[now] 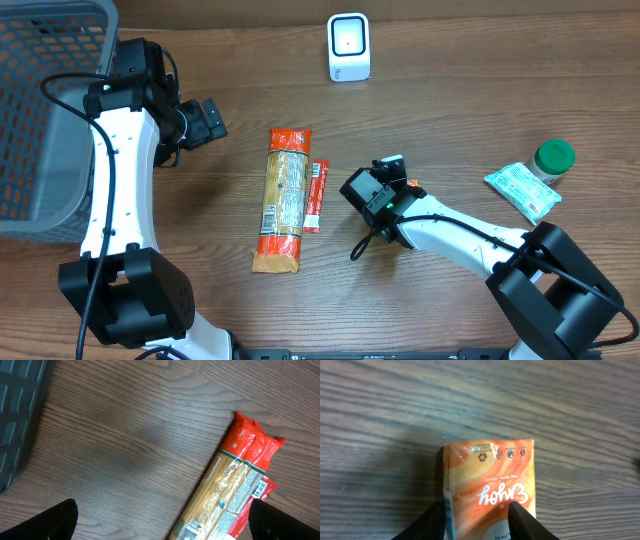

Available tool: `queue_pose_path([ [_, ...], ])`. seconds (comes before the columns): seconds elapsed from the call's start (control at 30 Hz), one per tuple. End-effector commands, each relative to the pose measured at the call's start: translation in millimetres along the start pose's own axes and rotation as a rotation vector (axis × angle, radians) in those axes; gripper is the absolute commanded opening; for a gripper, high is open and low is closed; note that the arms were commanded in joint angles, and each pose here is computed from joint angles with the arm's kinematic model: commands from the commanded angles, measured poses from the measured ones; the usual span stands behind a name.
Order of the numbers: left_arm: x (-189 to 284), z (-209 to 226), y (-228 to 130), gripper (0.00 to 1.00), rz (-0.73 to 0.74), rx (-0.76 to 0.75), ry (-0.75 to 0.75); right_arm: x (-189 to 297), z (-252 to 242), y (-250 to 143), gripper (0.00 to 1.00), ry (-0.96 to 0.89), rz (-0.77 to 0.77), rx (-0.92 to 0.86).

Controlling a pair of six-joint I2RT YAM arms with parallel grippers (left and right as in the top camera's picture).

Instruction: Scan the item barcode

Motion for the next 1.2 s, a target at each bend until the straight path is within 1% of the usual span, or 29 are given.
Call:
queue_pose_path([
  [0.0, 3.3, -2.7, 2.5, 1.0, -0.012, -0.022, 0.0, 10.1, -1.0, 4.3, 0.41, 0.047, 0.002, -0.023],
  [0.1, 3.3, -2.7, 2.5, 1.0, -0.012, -0.022, 0.0, 20.2, -4.8, 14.1, 0.41, 0.084, 0.005, -0.052],
  [0.27, 3.3, -2.8, 2.5, 1.0, -0.012, -0.023, 0.0, 39.5, -15.8, 31.3, 0.42, 0.238, 0.018, -0.099],
  [0.37, 3.3, -2.7, 2.5, 1.0, -0.012, -0.022, 0.0, 42.0, -26.7, 37.0, 0.53, 0.279, 0.034, -0.121],
  [0.4, 3.3, -2.7, 2.5, 1.0, -0.012, -0.022, 0.0, 39.1, -32.1, 38.5, 0.54, 0.287, 0.052, -0.14],
  [0.5, 3.3, -2.7, 2.5, 1.0, -0.012, -0.022, 0.0, 30.5, -47.4, 40.3, 0.53, 0.268, 0.082, -0.182],
  [0.6, 3.3, -2.7, 2.5, 1.0, -0.012, -0.022, 0.0, 22.4, -61.9, 41.7, 0.5, 0.243, 0.102, -0.221],
  [0.67, 3.3, -2.7, 2.5, 1.0, -0.012, -0.022, 0.0, 17.1, -69.0, 40.9, 0.49, 0.252, 0.123, -0.243],
  [0.83, 3.3, -2.7, 2.5, 1.0, -0.012, -0.023, 0.0, 11.0, -68.9, 32.1, 0.49, 0.376, 0.189, -0.151],
  [1.0, 3.3, -2.7, 2.5, 1.0, -0.012, -0.022, 0.0, 8.5, -70.3, 29.2, 0.49, 0.373, 0.201, -0.155],
  [1.17, 3.3, -2.7, 2.5, 1.0, -0.012, -0.022, 0.0, 7.1, -72.8, 31.4, 0.45, 0.401, 0.207, -0.175],
])
Point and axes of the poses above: each gripper's point midway between its finger pads, its own x axis back along the fingers, its own z axis along the line the jaws close on, y = z × x, the point moved 8 cm from there along x, back along the fingers, and after that the axes turned 6 degrees about -x, right-handed, at the moved point
